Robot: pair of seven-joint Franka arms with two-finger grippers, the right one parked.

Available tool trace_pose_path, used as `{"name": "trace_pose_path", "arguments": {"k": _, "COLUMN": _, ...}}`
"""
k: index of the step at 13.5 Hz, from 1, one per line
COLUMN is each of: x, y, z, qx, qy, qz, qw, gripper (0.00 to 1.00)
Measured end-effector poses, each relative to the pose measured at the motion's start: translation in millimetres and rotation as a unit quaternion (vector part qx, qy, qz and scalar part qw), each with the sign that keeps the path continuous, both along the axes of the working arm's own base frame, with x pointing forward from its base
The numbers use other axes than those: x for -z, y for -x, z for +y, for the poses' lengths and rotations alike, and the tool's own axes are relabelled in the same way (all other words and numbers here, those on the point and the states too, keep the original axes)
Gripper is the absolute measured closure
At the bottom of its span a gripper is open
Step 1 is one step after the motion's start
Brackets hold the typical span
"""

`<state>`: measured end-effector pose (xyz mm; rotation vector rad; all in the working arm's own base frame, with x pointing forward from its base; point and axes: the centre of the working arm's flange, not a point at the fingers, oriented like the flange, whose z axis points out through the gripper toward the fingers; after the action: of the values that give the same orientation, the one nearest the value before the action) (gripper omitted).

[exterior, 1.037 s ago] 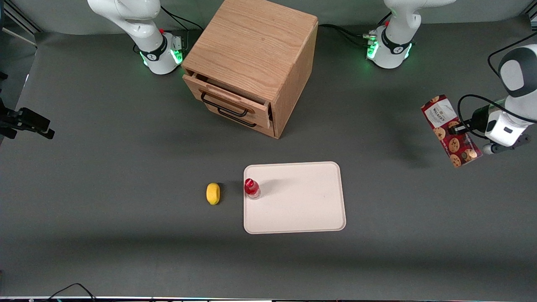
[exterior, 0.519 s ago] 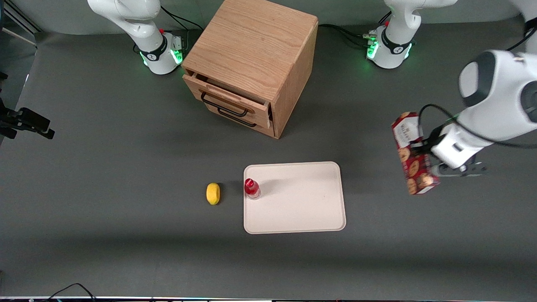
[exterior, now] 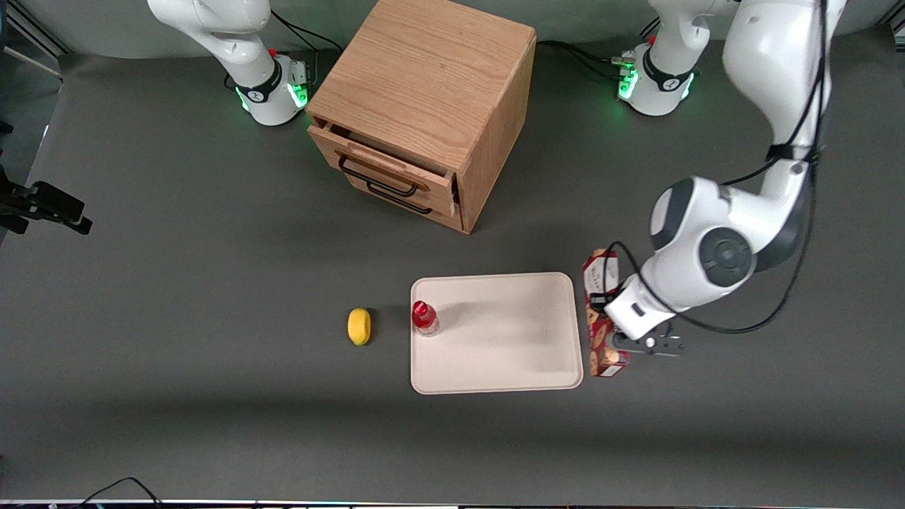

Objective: Place red cookie box on tray

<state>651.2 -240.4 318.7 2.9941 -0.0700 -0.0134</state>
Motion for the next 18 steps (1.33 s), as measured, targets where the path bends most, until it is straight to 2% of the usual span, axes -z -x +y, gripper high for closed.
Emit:
{"name": "trace_pose_path", "arguments": {"k": 4, "x": 68, "y": 4, "z": -32, "qx": -0.029, "qy": 0.0, "qz": 0.005, "qw": 0.9996, "gripper": 0.96}}
{"name": "trace_pose_path", "arguments": {"k": 7, "x": 85, "y": 3, "z": -32, "qx": -0.037, "qy": 0.0, "qz": 0.01, "qw": 0.9993, "gripper": 0.96}}
{"name": "trace_pose_path", "arguments": {"k": 9, "x": 88, "y": 1, "z": -32, "qx": -0.04, "qy": 0.005, "qz": -0.001, "qw": 0.9992, "gripper": 0.78}}
{"name": "trace_pose_path", "arguments": {"k": 12, "x": 90, "y": -2, "z": -33, "qx": -0.04, "qy": 0.009, "qz": -0.013, "qw": 0.9991, "gripper": 0.38}}
{"name": "trace_pose_path", "arguments": {"k": 15, "x": 79, "y": -7, "z": -33, "qx": -0.041, "qy": 0.013, "qz": -0.028, "qw": 0.9987, "gripper": 0.04}}
{"name": "trace_pose_path", "arguments": {"k": 16, "x": 66, "y": -11, "z": -31, "qx": -0.042, "qy": 0.015, "qz": -0.038, "qw": 0.9983, "gripper": 0.0}}
{"name": "trace_pose_path", "arguments": {"k": 18, "x": 22, "y": -18, "z": -17, "qx": -0.048, "qy": 0.012, "qz": -0.052, "qw": 0.9974, "gripper": 0.0}}
